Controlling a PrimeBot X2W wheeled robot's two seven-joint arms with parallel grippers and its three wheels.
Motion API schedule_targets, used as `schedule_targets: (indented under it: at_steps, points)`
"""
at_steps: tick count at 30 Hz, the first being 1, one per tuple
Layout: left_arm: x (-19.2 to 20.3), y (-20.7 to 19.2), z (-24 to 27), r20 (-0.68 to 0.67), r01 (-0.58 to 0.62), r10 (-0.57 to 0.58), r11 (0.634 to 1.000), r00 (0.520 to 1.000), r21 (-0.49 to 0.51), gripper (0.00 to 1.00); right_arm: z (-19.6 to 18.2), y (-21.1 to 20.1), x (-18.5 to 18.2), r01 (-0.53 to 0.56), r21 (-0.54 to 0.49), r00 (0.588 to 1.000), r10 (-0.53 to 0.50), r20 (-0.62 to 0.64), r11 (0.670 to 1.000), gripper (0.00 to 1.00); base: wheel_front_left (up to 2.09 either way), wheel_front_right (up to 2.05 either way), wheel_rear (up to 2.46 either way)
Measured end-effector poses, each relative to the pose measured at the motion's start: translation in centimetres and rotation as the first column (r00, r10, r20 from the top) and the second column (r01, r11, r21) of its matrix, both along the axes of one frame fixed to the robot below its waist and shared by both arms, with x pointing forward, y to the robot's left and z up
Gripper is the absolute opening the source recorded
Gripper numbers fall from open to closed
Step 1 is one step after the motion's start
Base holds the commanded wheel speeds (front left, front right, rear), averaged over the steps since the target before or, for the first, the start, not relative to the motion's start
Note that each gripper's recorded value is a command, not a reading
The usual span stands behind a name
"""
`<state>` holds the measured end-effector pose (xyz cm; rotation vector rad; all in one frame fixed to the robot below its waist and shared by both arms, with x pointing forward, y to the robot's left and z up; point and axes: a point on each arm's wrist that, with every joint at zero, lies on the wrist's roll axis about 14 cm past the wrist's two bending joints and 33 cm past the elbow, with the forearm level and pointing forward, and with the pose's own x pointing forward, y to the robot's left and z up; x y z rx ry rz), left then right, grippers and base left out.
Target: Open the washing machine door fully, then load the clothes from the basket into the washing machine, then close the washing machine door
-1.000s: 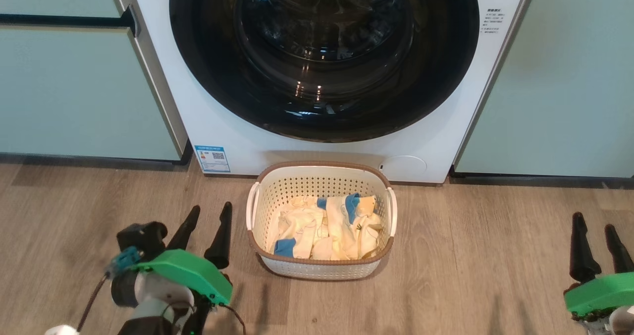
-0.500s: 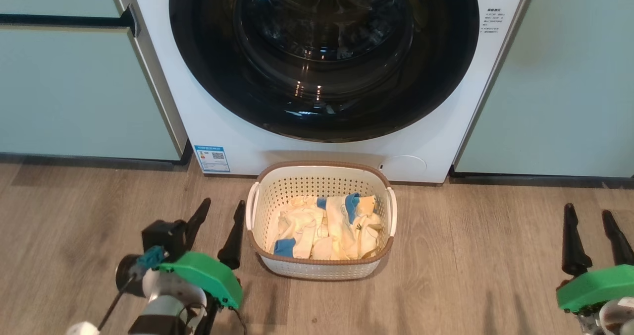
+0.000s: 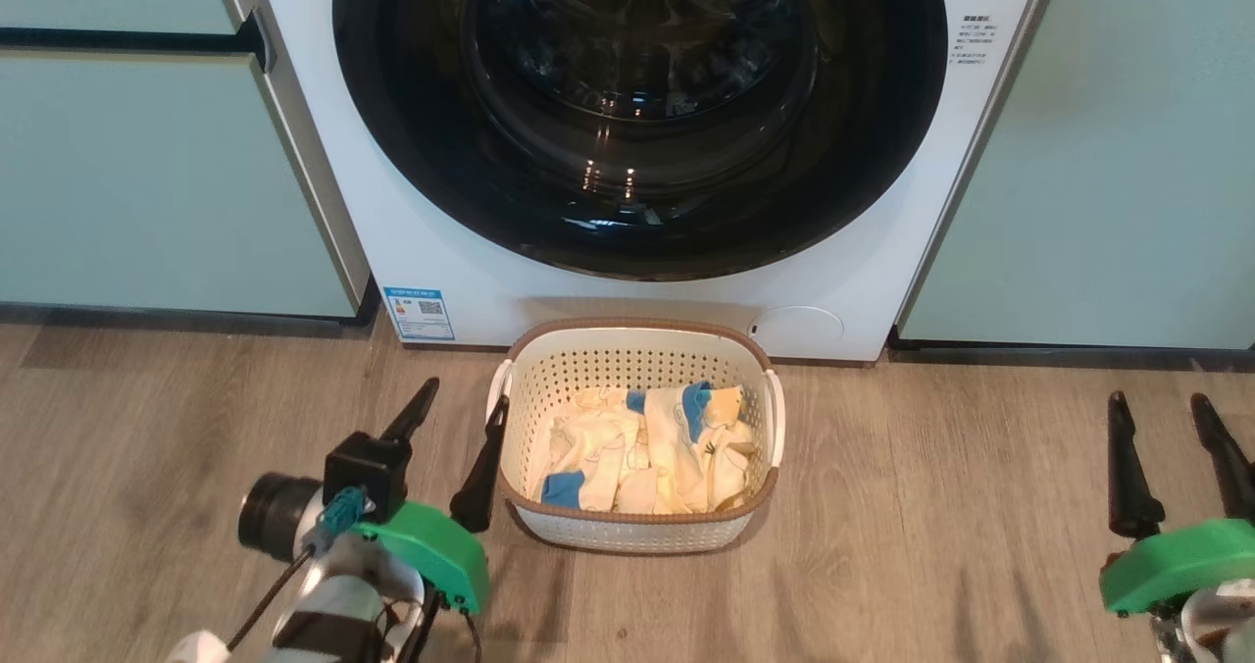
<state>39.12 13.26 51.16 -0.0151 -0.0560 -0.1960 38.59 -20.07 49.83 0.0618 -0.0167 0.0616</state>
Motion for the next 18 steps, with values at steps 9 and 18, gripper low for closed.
schedule_targets:
  at_steps: [9, 18]
  points:
    - [0.15, -0.39, 0.34, 0.045, 0.017, -0.023, 0.993, 0.999, 0.115, 1.0, 0.14, 0.19, -0.07, -0.022, -0.109, 1.0, 0.024, 0.017, 0.994, 1.0, 0.0, 0.0, 0.0]
    - [0.4, -0.59, 0.21, 0.045, 0.024, -0.03, 0.992, 0.999, 0.125, 1.0, 0.12, 0.01, -0.04, -0.017, -0.116, 1.0, 0.02, 0.019, 0.993, 1.0, 0.0, 0.0, 0.0]
